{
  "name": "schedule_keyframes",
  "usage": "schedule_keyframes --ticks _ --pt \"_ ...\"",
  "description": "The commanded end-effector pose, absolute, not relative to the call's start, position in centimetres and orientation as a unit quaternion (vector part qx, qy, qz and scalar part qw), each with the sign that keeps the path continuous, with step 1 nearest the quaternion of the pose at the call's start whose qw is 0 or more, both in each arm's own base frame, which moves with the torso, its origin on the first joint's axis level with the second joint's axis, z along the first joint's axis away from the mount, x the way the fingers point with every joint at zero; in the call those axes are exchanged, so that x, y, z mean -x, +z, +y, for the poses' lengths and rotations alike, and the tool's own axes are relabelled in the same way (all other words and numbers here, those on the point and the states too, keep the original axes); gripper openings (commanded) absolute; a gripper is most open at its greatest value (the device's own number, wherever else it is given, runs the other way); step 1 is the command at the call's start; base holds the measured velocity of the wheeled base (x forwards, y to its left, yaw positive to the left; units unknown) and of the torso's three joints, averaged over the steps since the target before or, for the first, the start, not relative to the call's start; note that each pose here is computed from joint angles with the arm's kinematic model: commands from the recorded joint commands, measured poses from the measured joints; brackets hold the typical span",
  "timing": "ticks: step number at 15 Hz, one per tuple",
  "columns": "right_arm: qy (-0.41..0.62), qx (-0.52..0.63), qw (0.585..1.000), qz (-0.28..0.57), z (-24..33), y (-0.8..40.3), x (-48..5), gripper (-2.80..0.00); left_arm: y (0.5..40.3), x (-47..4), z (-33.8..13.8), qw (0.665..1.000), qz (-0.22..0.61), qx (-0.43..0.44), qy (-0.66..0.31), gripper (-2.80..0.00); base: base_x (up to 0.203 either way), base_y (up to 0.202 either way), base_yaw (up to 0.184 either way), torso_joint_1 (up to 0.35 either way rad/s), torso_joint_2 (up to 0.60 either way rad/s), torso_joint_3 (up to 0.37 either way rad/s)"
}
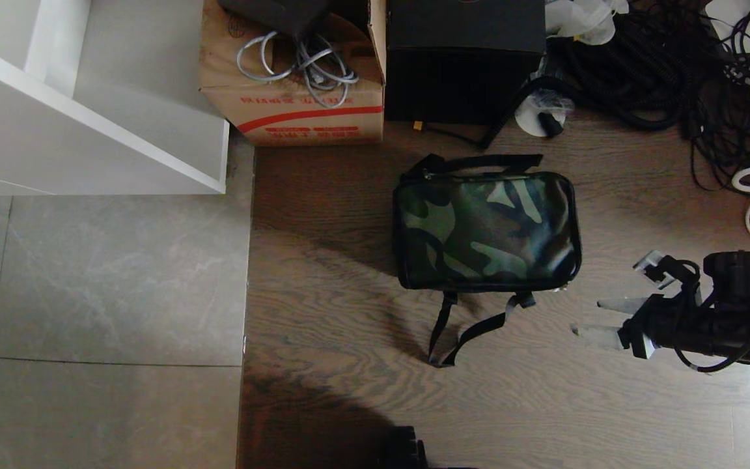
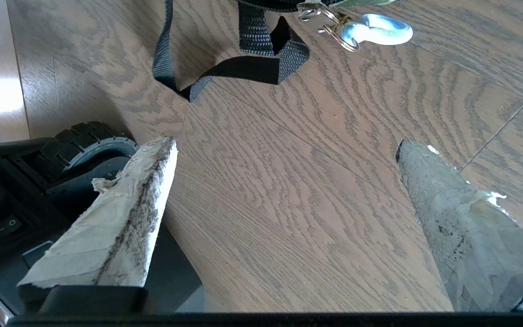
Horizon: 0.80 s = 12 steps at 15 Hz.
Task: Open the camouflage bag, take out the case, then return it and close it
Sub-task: Open the top of the storage box
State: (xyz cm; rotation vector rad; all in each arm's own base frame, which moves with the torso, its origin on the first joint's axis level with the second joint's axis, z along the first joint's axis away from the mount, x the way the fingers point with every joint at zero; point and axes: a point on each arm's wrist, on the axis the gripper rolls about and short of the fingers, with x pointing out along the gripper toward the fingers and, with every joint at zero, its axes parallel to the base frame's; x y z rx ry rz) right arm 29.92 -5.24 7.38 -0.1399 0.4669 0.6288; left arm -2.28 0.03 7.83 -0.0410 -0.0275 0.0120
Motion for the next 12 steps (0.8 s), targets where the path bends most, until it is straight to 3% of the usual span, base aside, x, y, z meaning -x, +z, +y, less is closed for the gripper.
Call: schedule_keyframes --ticks 1,12 --pt "0.309 0.071 0.922 0.222 -5.2 7.52 -29.93 0.0 7.62 2.22 0.03 1.0 -0.01 0.021 0.007 -2.8 0.0 0.0 0.0 0.0 0.0 0.0" --pt "0.309 0.068 0.921 0.228 -5.31 6.86 -30.44 0.0 7.62 2.22 0.03 1.0 -0.01 0.021 0.006 -2.8 0.0 0.0 0.0 0.0 0.0 0.0"
